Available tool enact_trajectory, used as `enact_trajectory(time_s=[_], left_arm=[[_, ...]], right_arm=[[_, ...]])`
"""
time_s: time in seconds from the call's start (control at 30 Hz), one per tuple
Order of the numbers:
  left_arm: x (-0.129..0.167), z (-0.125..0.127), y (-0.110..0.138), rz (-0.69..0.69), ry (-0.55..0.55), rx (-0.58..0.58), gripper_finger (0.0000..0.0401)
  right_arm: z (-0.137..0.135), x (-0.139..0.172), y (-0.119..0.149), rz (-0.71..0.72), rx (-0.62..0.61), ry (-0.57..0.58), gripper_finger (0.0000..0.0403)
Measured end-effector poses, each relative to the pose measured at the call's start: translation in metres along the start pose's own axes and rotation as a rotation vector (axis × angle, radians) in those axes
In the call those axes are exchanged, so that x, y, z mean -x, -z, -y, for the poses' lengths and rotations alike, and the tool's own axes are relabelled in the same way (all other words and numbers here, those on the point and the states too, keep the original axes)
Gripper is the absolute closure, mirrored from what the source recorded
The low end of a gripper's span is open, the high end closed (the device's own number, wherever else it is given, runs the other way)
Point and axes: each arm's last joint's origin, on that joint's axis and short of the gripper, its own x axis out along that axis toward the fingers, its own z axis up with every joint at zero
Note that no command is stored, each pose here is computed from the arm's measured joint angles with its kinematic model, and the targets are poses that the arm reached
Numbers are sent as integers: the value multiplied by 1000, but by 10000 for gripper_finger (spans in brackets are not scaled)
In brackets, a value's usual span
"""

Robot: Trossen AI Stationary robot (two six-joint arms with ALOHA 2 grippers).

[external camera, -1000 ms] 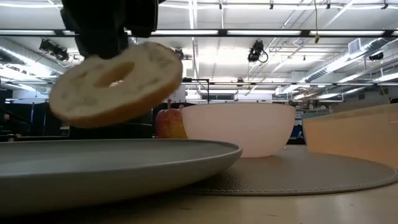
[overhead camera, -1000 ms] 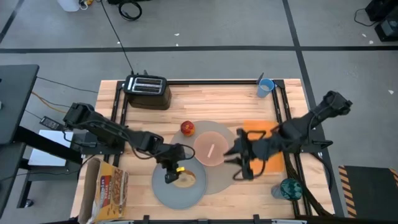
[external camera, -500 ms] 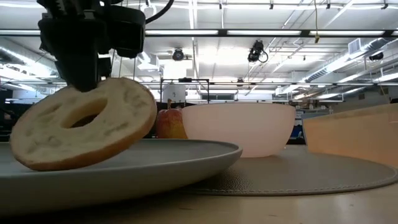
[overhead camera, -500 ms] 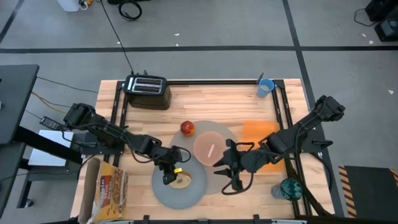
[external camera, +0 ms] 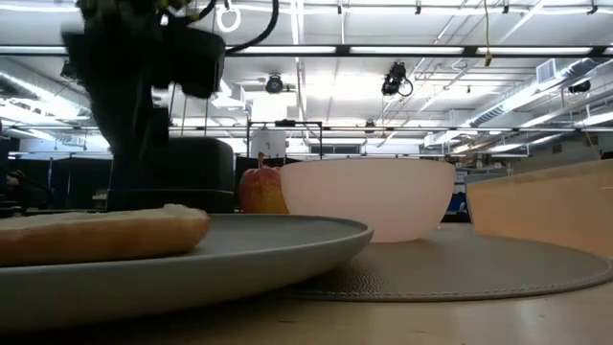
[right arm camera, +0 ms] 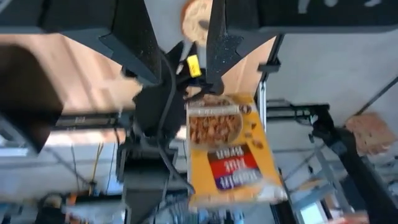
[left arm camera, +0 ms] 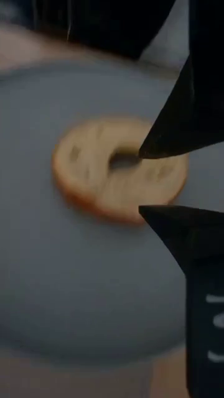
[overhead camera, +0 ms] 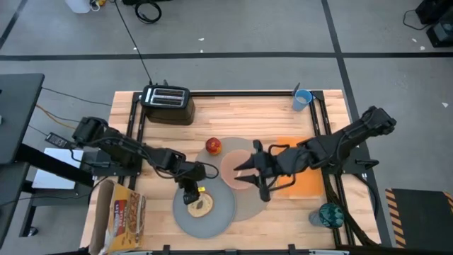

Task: Arrange a breakfast setting
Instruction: Pour the cereal from the yellow cereal box into the light orange bowl

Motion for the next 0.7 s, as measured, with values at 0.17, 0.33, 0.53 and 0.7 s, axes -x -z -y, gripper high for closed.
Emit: enact_trajectory(time_s=[0.17, 0.33, 0.53, 0.7], left_arm=[[40, 30, -12, -96, 170, 131, 249], [86, 86, -4, -187, 291, 187, 252], [149, 152, 13, -272, 451, 217, 259], [201, 191, 28, -229, 571, 258, 260]], right_arm=[[5, 7, -9, 50, 69, 29, 265], [11, 5, -9, 67, 46, 148, 262], [13, 1, -7, 55, 50, 153, 252], [15, -3, -5, 46, 47, 161, 252]])
